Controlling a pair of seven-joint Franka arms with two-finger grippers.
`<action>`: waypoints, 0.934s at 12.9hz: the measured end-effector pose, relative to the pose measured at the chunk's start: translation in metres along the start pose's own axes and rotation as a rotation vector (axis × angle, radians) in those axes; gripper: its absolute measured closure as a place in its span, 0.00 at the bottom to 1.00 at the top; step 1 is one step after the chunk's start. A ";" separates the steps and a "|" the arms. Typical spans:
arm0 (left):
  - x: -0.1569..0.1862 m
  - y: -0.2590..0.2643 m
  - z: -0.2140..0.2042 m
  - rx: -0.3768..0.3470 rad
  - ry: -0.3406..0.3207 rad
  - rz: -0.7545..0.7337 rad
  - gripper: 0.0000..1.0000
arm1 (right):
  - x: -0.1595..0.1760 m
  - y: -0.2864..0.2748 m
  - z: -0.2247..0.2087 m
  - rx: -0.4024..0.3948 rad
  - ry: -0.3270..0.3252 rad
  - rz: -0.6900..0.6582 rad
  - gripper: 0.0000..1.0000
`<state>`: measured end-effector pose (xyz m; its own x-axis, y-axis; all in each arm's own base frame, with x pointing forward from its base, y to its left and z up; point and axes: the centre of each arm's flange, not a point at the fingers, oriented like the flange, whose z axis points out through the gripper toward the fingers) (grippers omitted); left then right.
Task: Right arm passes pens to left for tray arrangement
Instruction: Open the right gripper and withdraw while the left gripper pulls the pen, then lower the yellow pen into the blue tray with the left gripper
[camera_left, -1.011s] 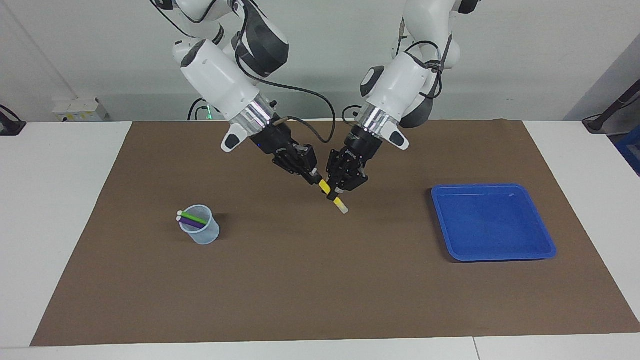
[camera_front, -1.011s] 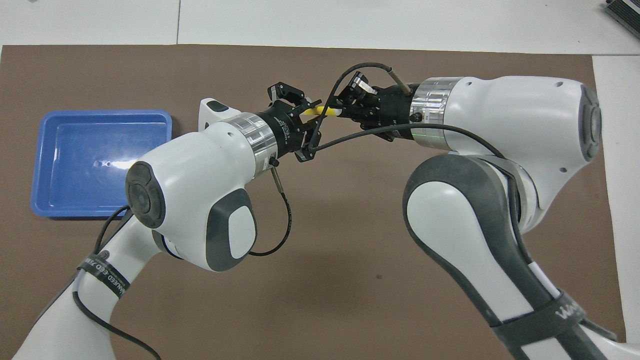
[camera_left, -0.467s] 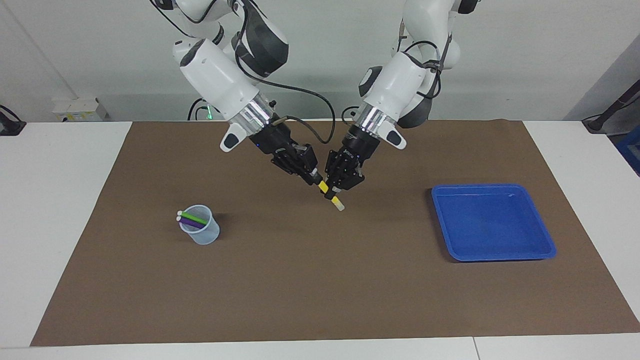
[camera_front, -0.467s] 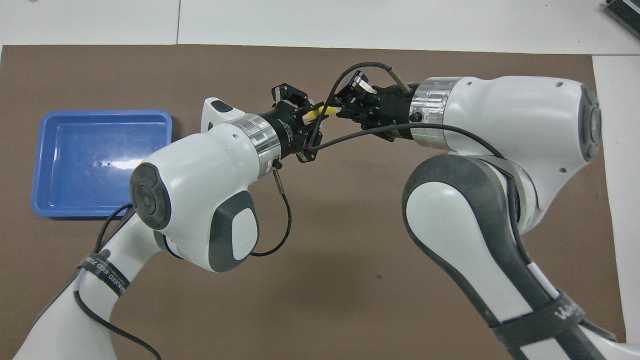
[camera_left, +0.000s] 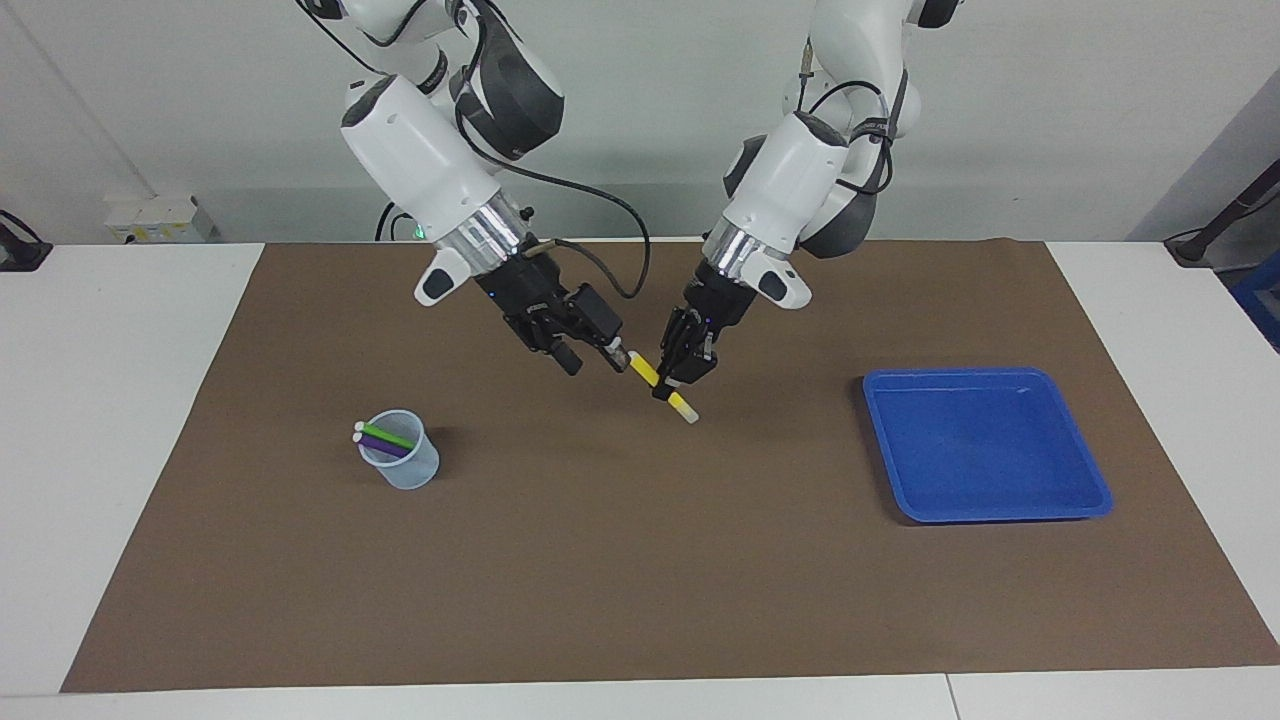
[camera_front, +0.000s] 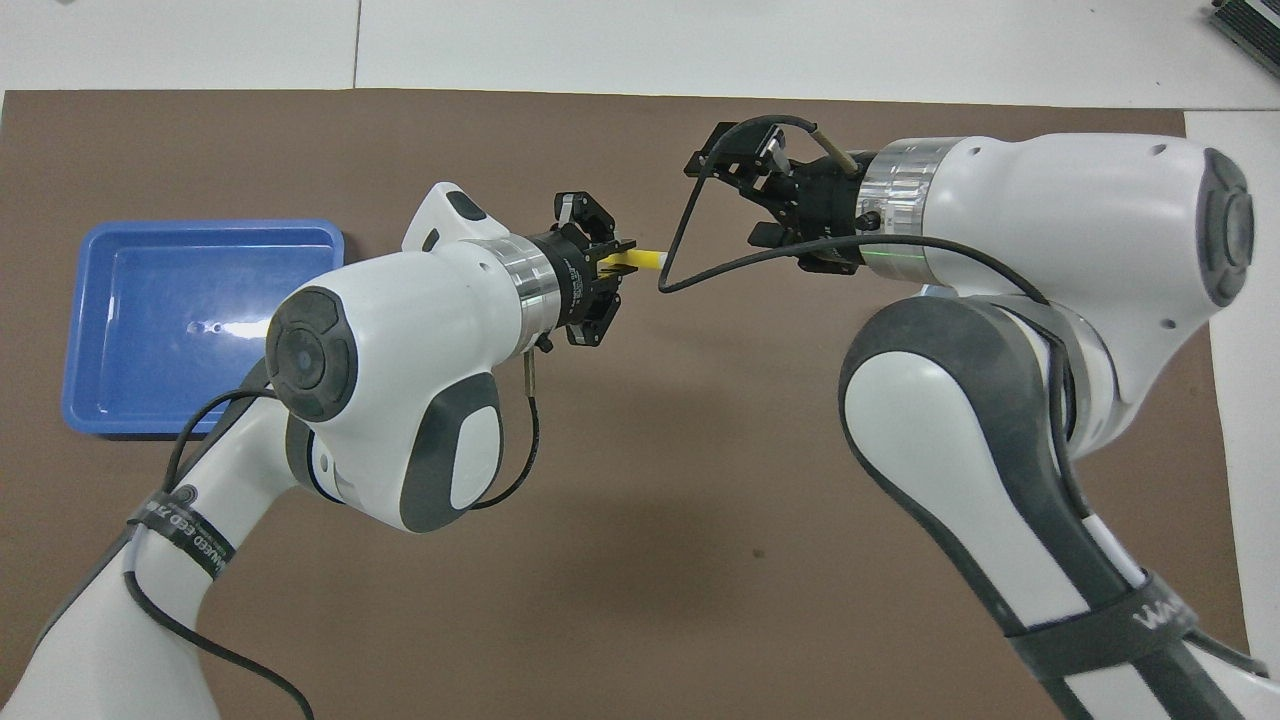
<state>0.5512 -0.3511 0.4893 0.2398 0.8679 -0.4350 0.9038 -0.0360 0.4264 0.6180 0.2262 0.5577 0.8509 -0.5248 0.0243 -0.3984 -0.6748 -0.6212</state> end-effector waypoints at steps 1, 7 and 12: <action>0.009 0.001 0.000 0.045 0.014 0.066 0.81 | 0.009 0.008 -0.010 -0.043 0.006 -0.051 0.00; 0.074 -0.005 -0.023 0.378 0.013 0.535 0.81 | 0.079 0.092 -0.066 -0.170 -0.067 -0.313 0.00; 0.097 -0.012 -0.046 0.539 0.074 0.804 0.81 | 0.079 0.119 -0.086 -0.376 -0.113 -0.450 0.00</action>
<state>0.5480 -0.2435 0.4781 0.8509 0.5129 -0.1135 0.5250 -0.8385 0.1461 0.6078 0.0599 0.5533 0.9871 -0.1003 0.1245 -0.0667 -0.9662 -0.2491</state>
